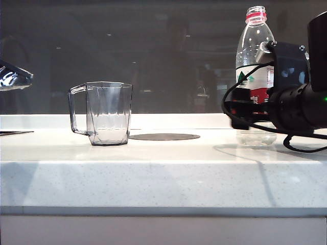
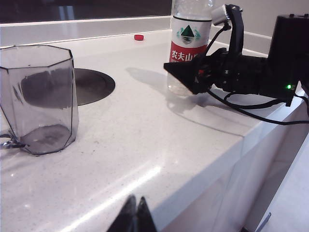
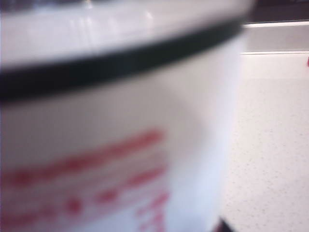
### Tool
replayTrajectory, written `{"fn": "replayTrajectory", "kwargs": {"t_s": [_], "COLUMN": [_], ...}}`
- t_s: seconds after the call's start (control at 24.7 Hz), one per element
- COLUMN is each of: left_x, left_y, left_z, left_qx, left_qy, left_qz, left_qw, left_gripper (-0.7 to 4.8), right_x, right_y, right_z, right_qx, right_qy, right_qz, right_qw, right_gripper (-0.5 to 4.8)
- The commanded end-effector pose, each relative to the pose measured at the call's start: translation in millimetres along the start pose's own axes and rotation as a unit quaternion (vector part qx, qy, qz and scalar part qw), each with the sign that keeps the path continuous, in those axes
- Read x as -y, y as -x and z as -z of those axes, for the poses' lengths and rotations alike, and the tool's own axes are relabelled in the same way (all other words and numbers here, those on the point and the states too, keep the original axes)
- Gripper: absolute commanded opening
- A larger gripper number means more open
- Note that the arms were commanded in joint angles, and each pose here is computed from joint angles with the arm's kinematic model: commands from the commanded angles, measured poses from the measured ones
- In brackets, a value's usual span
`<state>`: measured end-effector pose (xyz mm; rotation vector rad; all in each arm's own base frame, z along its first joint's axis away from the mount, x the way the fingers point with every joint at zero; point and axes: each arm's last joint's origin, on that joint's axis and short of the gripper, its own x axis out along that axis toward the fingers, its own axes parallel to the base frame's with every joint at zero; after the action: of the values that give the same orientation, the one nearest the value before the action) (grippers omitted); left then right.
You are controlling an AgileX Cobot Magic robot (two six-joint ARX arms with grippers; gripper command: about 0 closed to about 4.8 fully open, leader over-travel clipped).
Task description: Pick up the mineral water bottle on the table and pour water into the mug until it's half full.
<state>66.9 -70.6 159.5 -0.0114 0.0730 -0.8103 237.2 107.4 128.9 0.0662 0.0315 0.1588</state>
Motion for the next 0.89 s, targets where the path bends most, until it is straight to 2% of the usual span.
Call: {"fn": "replayTrajectory", "kwargs": {"t_s": [0.04,0.08,0.41,0.89], "left_x": [0.0,0.0,0.0,-0.3], "left_y": [0.1,0.1,0.1,0.1], "left_z": [-1.6,-1.6,-1.6,-1.7], "left_qx": [0.006,0.006,0.006,0.006], "left_qy": [-0.001,-0.001,-0.001,-0.001], "left_qz": [0.001,0.001,0.001,-0.001], "left_qw": [1.000,1.000,1.000,1.000], "left_gripper": [-0.04,-0.04,-0.04,-0.04], "right_x": [-0.6,-0.7,-0.7,-0.7], "right_y": [-0.3,-0.3,-0.3,-0.3], "right_z": [-4.0,-4.0,-4.1,-4.2], "right_qx": [0.016,0.016,0.016,0.017], "right_qy": [-0.006,-0.006,-0.006,-0.006], "right_qz": [0.000,-0.001,-0.001,-0.001], "right_qw": [1.000,1.000,1.000,1.000], "right_gripper": [3.13,3.00,2.90,2.90]}}
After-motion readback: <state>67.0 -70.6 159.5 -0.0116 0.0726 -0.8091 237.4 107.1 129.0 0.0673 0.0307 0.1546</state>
